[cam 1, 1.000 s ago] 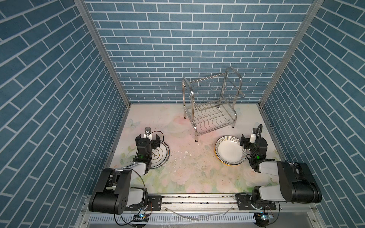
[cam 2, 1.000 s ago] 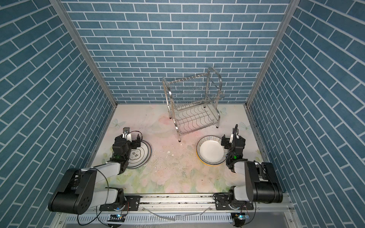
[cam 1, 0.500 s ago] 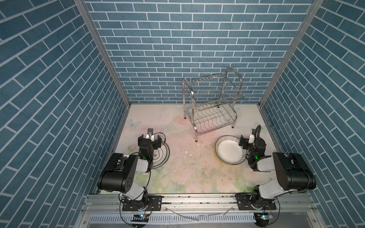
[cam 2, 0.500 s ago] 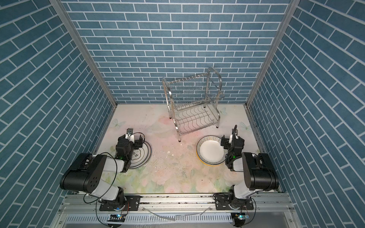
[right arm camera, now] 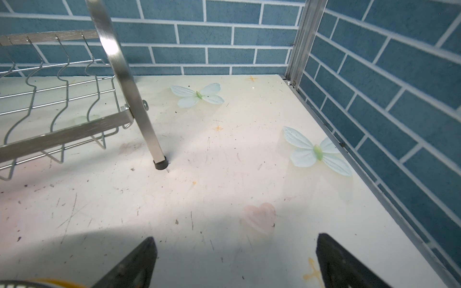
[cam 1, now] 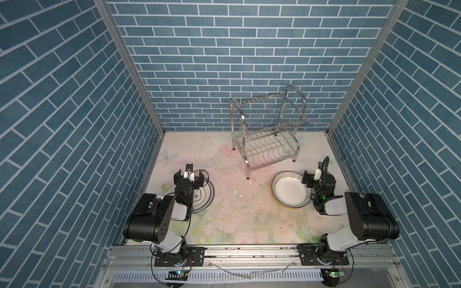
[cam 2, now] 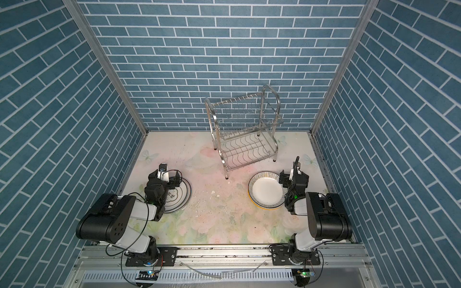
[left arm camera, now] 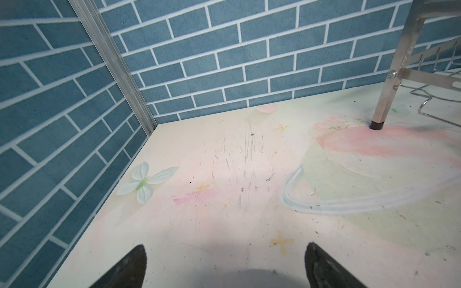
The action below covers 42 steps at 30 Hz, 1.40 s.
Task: Unload the plates from the dish rack
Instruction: Reset both arms
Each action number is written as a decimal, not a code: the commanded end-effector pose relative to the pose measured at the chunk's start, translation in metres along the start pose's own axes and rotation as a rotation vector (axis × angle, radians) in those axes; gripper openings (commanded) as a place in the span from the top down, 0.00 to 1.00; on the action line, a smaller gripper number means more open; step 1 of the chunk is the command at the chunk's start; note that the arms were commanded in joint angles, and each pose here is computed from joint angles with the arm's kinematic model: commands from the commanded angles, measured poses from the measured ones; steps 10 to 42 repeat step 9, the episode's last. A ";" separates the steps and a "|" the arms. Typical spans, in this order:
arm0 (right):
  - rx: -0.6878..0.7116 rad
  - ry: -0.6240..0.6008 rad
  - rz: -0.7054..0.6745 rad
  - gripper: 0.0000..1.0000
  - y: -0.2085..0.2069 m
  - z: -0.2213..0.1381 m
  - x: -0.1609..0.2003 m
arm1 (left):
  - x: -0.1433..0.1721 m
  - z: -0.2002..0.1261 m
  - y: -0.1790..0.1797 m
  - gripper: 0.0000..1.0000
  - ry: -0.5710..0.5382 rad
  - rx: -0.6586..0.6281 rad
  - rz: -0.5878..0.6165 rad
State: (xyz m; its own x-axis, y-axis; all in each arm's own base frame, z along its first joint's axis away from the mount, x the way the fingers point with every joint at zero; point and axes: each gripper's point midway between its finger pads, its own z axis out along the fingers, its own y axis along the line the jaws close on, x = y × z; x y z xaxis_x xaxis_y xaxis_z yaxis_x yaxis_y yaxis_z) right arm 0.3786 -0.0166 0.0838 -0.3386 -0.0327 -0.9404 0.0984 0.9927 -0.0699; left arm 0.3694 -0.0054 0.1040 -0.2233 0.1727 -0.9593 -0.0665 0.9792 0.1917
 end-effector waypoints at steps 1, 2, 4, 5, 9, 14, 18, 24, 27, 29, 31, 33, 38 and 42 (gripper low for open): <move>0.011 -0.003 0.002 0.01 -0.002 0.008 -0.010 | -0.001 -0.001 -0.002 0.01 -0.016 0.009 0.006; 0.010 0.001 0.002 0.01 -0.002 0.009 -0.010 | -0.001 -0.001 -0.002 0.01 -0.015 0.009 0.005; 0.006 0.009 0.003 0.01 -0.002 0.010 -0.009 | -0.001 -0.002 -0.002 0.01 -0.017 0.009 0.005; 0.007 0.006 0.004 0.01 -0.002 0.010 -0.010 | -0.002 -0.002 -0.002 0.01 -0.021 0.009 0.005; 0.007 0.005 0.004 0.01 -0.002 0.009 -0.010 | -0.003 -0.014 -0.006 0.01 -0.082 0.041 0.006; 0.007 0.005 0.004 0.01 -0.002 0.009 -0.010 | -0.003 -0.014 -0.006 0.01 -0.082 0.041 0.006; 0.007 0.005 0.004 0.01 -0.002 0.009 -0.010 | -0.003 -0.014 -0.006 0.01 -0.082 0.041 0.006; 0.007 0.005 0.004 0.01 -0.002 0.009 -0.010 | -0.003 -0.014 -0.006 0.01 -0.082 0.041 0.006; 0.007 0.005 0.004 0.01 -0.002 0.009 -0.010 | -0.003 -0.014 -0.006 0.01 -0.082 0.041 0.006; 0.007 0.005 0.004 0.01 -0.002 0.009 -0.010 | -0.003 -0.014 -0.006 0.01 -0.082 0.041 0.006; 0.007 0.005 0.004 0.01 -0.002 0.009 -0.010 | -0.003 -0.014 -0.006 0.01 -0.082 0.041 0.006; 0.007 0.005 0.004 0.01 -0.002 0.009 -0.010 | -0.003 -0.014 -0.006 0.01 -0.082 0.041 0.006; 0.007 0.005 0.004 0.01 -0.002 0.009 -0.010 | -0.003 -0.014 -0.006 0.01 -0.082 0.041 0.006; 0.007 0.005 0.004 0.01 -0.002 0.009 -0.010 | -0.003 -0.014 -0.006 0.01 -0.082 0.041 0.006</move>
